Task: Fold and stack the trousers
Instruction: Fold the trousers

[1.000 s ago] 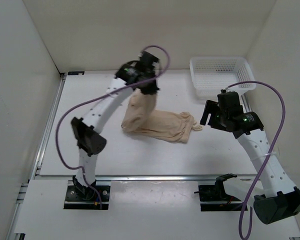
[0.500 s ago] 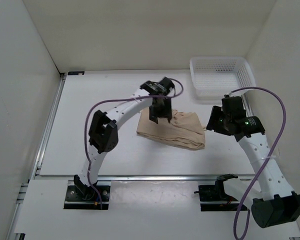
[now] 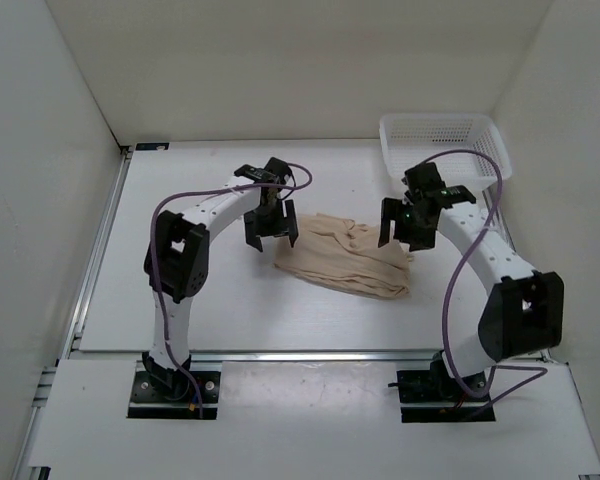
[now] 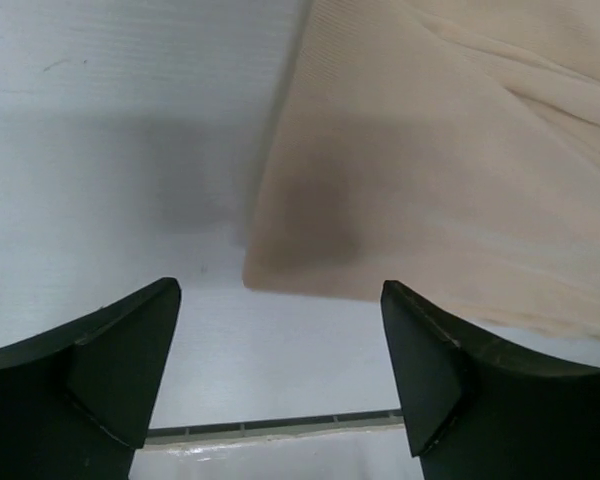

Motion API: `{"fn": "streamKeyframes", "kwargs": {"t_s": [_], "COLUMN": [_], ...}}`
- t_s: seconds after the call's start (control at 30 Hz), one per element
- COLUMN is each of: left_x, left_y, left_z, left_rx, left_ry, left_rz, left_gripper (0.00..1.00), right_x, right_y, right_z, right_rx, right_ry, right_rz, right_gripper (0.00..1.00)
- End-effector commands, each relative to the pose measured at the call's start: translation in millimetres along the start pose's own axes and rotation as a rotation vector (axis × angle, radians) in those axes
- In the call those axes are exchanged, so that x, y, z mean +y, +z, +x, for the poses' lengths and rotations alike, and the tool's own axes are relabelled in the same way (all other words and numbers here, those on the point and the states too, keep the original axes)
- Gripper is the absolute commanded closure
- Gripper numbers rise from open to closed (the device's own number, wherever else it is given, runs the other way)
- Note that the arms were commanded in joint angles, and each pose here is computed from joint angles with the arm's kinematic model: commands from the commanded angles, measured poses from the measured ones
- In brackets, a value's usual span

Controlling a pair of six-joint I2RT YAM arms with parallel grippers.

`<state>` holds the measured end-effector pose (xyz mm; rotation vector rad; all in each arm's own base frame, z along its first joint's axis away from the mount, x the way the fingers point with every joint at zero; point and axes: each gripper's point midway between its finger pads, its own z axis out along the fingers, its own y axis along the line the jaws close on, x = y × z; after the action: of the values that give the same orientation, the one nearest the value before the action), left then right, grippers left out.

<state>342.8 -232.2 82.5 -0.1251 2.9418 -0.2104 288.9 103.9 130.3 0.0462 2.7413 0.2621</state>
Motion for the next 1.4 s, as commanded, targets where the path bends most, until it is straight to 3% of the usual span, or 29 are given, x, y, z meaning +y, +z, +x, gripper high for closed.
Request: {"fn": "streamKeyframes", "kwargs": {"t_s": [0.0,0.1,0.23,0.37,0.5,0.6,0.63,0.7,0.73,0.93,1.1,1.17,1.2,1.23,1.3,1.33,1.37], "left_x": [-11.7,-14.0,-17.4,-17.4,-13.7,-8.8,-9.7,-5.2,-6.4,25.5,31.4,30.4,31.4,30.5,29.0,27.8,28.2], "left_y": [14.6,29.0,37.1,37.1,41.3,42.2,38.9,38.9,34.5,31.2,30.5,30.3,33.8,33.6,33.3,28.8,28.7], "left_z": [-4.4,7.9,13.5,13.5,15.8,19.7,18.5,21.8,20.3,30.3,32.1,32.9,34.3,35.3,36.5,34.8,34.7], "left_rx": [0.002,0.045,0.059,0.059,0.06,0.065,0.057,0.06,0.05,0.049,0.043,0.048,0.057,0.063,0.069,0.058,0.058], "left_ry": [0.055,0.071,0.07,0.07,0.061,0.06,0.061,0.06,0.061,0.039,0.039,0.048,0.047,0.061,0.07,0.07,0.081], "left_rz": [0.064,0.05,0.057,0.057,0.043,0.028,0.033,0.021,0.028,-0.028,-0.026,-0.019,-0.024,-0.015,-0.004,0.003,0.003], "left_gripper": [0.1,0.25,0.51,0.9,0.9,0.9,0.9,0.9,0.9,0.9,0.9,0.9,0.9,0.87,0.75,0.5,0.33], "right_x": [25.2,35.1,51.1,58.9,57.6,58.5,57.8,53.5,55.4,52.4,48.7,47.6,51.4,53.2,56.2,55.5,53.6], "right_y": [-0.7,14.6,46.4,71.2,98.3,116.9,117.5,116.0,111.3,72.5,89.6,102.7,97.8,97.5,83.0,69.3,61.2], "right_z": [-33.3,-37.8,-35.2,-41.4,-44.8,-49.2,-52.5,-59.7,-62.3,-111.6,-130.9,-132.4,-139.4,-138.8,-144.9,-147.4,-148.1], "right_rx": [-0.069,-0.049,0.007,0.019,0.051,0.064,0.061,0.033,0.019,-0.11,-0.083,-0.056,-0.062,-0.058,-0.095,-0.128,-0.146], "right_ry": [-0.068,-0.11,-0.167,-0.166,-0.155,-0.145,-0.146,-0.129,-0.115,-0.01,0.053,0.094,0.105,0.105,0.102,0.089,0.078], "right_rz": [-0.047,-0.008,0.028,0.046,0.08,0.096,0.108,0.145,0.14,0.072,0.052,0.037,-0.005,-0.015,-0.031,-0.032,-0.025], "right_gripper": [0.17,0.24,0.25,0.32,0.43,0.59,0.77,0.96,1.0,1.0,0.99,0.88,0.72,0.64,0.48,0.38,0.32]}}
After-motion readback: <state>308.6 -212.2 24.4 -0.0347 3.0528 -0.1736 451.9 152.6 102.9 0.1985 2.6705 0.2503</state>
